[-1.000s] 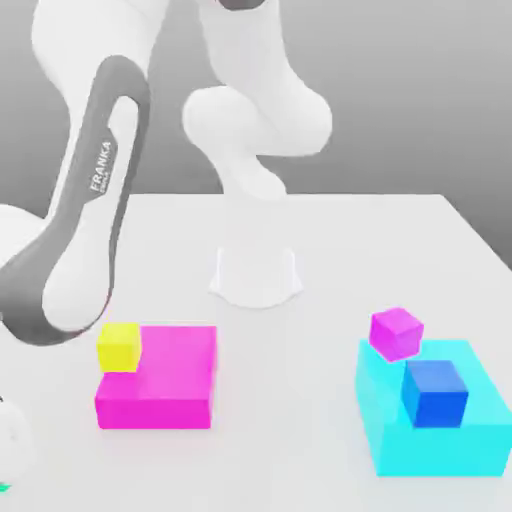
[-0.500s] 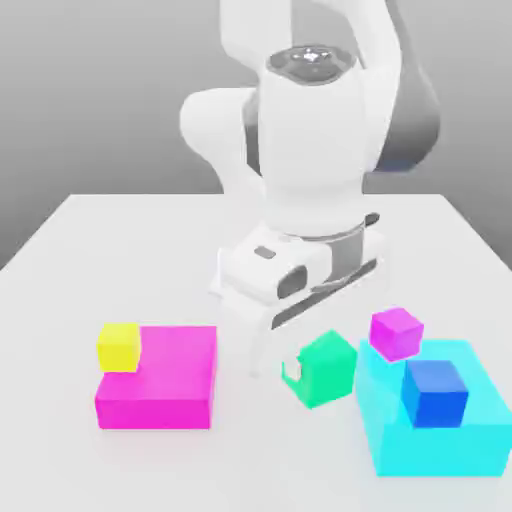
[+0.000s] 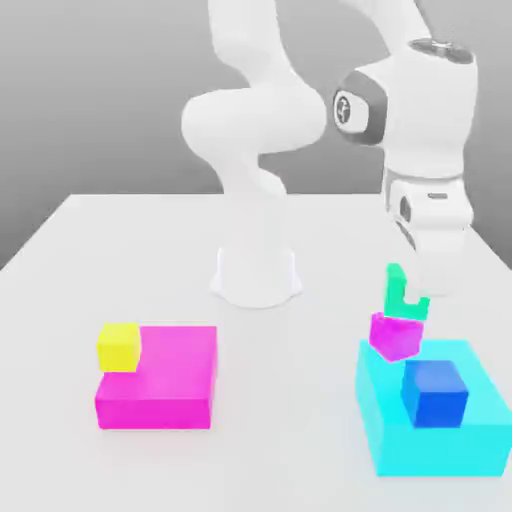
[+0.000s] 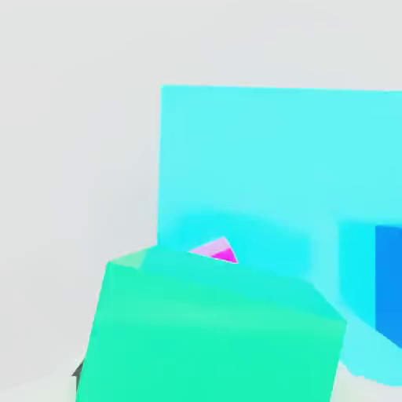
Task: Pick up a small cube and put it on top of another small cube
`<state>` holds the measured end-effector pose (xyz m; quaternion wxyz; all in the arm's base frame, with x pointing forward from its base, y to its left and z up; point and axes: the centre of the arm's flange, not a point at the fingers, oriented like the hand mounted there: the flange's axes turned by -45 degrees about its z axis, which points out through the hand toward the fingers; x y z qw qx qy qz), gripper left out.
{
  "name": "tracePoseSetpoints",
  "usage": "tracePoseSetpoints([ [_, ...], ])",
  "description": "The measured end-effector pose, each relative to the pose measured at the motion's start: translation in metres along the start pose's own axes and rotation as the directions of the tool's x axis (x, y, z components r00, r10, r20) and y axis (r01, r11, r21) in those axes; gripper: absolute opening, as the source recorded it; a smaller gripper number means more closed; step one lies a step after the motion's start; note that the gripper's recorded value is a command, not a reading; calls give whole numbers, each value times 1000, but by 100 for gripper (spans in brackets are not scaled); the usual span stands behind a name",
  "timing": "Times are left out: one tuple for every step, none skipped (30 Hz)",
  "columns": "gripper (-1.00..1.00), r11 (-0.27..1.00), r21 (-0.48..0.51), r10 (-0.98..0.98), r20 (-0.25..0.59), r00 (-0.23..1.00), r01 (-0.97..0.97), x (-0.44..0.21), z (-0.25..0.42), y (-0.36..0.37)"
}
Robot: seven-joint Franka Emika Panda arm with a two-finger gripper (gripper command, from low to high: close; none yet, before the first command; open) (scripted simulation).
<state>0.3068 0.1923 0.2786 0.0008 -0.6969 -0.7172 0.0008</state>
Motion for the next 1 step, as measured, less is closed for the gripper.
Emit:
tracePoseSetpoints([
  [100, 1000, 0, 0, 0, 1000, 0, 0, 0, 0],
])
